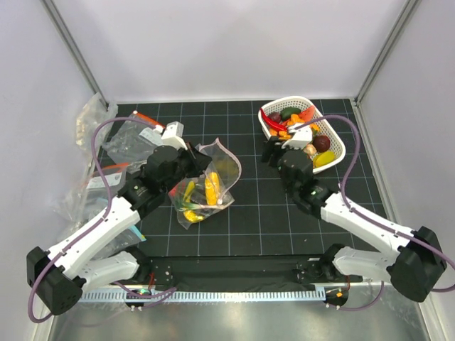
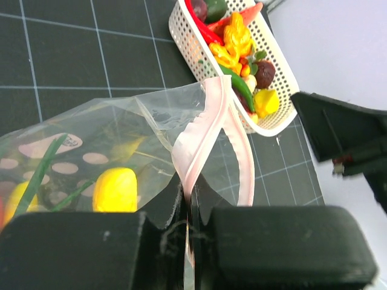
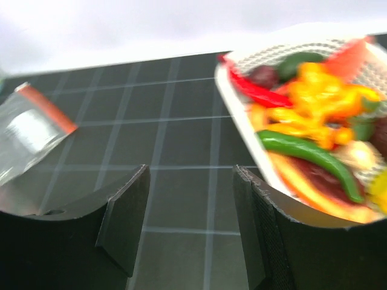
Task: Place the food in the zip-top bag and seal the zipper
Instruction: Adjust the bin at the center of the board.
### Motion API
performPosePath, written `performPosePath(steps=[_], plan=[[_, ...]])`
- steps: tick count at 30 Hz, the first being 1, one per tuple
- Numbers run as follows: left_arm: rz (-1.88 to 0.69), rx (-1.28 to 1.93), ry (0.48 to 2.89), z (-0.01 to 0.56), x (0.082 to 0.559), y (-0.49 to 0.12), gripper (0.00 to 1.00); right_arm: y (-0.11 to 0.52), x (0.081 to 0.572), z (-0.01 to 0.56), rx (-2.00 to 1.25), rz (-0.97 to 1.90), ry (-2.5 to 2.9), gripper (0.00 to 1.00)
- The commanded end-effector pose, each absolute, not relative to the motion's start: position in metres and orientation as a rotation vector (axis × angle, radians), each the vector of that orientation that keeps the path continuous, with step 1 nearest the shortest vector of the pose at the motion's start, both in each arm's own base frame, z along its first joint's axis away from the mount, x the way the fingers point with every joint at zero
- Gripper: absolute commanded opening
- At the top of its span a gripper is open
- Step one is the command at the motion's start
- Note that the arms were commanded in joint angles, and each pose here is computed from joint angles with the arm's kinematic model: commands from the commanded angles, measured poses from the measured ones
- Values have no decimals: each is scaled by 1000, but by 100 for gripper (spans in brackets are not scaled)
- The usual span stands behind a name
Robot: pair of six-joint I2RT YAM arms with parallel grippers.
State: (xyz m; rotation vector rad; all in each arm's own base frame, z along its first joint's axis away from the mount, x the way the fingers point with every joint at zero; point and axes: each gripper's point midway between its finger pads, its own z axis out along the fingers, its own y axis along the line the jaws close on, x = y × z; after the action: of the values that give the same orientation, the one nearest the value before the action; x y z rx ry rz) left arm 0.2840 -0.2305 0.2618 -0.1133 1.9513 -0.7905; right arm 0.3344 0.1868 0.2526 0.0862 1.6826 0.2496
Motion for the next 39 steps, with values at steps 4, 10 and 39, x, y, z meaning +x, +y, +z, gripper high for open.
performPosePath(steps=[4,10,39], plan=[[-823,-146,1852,284,294,-233,7,116,363,249,412,291,1702,69],[-837,-135,1869,280,293,-237,7,60,366,209,771,137,1653,100],[-859,-122,1876,279,293,-243,7,75,412,128,865,230,2008,100]])
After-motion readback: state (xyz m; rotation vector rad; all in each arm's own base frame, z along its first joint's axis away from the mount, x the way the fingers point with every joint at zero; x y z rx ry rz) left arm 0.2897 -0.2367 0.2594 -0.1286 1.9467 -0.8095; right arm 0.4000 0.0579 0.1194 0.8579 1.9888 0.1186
